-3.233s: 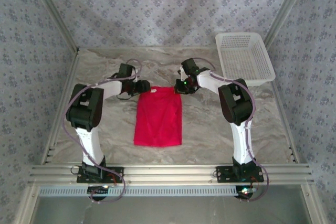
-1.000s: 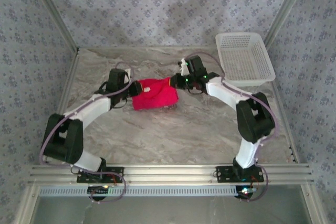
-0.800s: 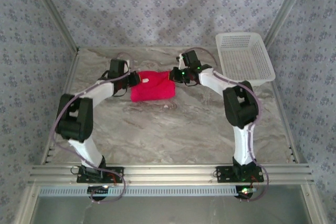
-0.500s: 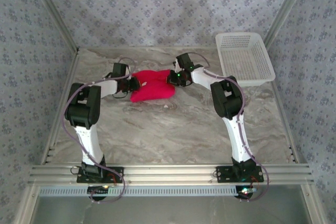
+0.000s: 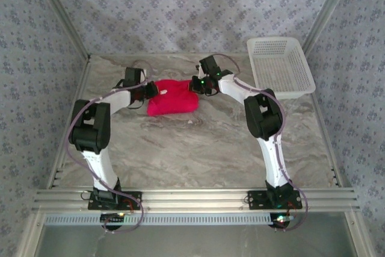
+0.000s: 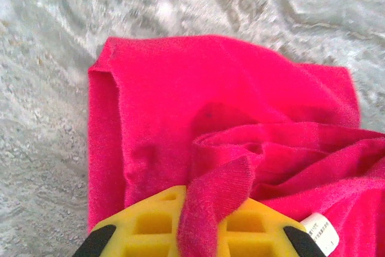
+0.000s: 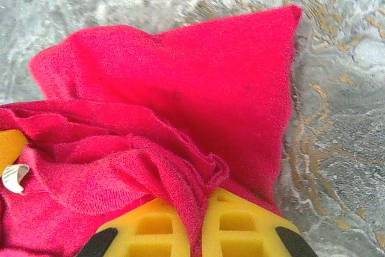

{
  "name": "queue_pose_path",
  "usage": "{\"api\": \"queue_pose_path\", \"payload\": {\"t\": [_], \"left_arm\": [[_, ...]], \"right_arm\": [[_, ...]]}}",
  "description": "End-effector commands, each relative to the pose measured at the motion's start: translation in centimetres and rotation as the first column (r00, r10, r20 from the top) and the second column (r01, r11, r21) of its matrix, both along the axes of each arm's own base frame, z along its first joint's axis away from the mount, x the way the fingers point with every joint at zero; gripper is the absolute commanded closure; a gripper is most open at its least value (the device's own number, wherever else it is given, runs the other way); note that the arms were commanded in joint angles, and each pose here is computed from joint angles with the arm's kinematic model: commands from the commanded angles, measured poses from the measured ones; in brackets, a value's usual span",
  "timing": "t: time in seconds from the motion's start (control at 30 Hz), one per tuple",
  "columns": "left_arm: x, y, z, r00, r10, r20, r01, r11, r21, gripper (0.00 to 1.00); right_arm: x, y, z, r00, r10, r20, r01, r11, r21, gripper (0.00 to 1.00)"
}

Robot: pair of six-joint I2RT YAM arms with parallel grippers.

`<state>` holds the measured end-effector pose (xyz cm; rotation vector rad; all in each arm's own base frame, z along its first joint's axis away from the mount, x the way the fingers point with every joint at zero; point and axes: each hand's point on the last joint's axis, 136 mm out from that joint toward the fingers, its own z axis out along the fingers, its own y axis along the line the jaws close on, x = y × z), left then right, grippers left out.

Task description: Fold the inside-out t-shirt

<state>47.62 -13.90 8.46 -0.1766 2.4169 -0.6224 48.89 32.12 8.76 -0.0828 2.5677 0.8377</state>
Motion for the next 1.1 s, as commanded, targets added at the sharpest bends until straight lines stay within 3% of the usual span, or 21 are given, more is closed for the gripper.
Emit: {"api": "queue_pose_path", "payload": {"t": [0.0,0.17,0.27,0.47,0.7,0.77,0.87,0.97,1.07], "left_arm": [[1.1,-0.1,3.2,0.995,-0.016,0.101,0.015,1.0,0.012,1.0],[3.0,0.5,3.5,0.992,0.005,0.122,-0.007,1.0,0.013,1.0],[5.7,1.8,2.6,0.992,0.056,0.11,-0.055,0.998,-0.013,1.0],[10.6,3.8,-4.3,0.988,0.115,-0.106,-0.134,0.974,-0.185,1.0],[11.2,4.4,-6.3,0.975,0.137,-0.175,-0.17,0.968,-0.186,0.94],[11.3,4.4,-6.1,0.975,0.136,-0.174,-0.169,0.967,-0.191,0.89],[11.3,4.8,-4.8,0.978,0.143,-0.153,-0.169,0.971,-0.171,0.72],[11.2,5.3,-2.5,0.983,0.146,-0.113,-0.161,0.977,-0.137,0.63],[10.6,6.1,0.6,0.984,0.17,-0.056,-0.174,0.981,-0.088,0.38]], "right_arm": [[0.5,0.0,3.0,0.997,-0.003,0.073,0.002,1.0,0.006,0.98],[2.3,0.7,3.0,0.994,-0.01,0.105,0.008,1.0,0.024,0.97],[4.7,0.7,0.7,0.995,-0.048,0.088,0.047,0.999,0.016,0.96],[9.0,0.9,-6.3,0.985,-0.148,-0.092,0.153,0.987,0.05,0.99],[10.7,1.2,-3.7,0.985,-0.168,-0.038,0.172,0.979,0.113,0.92],[10.8,1.0,-3.2,0.986,-0.165,-0.033,0.167,0.978,0.123,0.88],[10.7,1.0,-2.1,0.989,-0.145,-0.021,0.147,0.979,0.143,0.66],[10.4,1.1,-0.1,0.992,-0.122,0.004,0.12,0.98,0.158,0.57],[9.5,0.9,3.0,0.993,-0.104,0.047,0.096,0.983,0.154,0.48]]}}
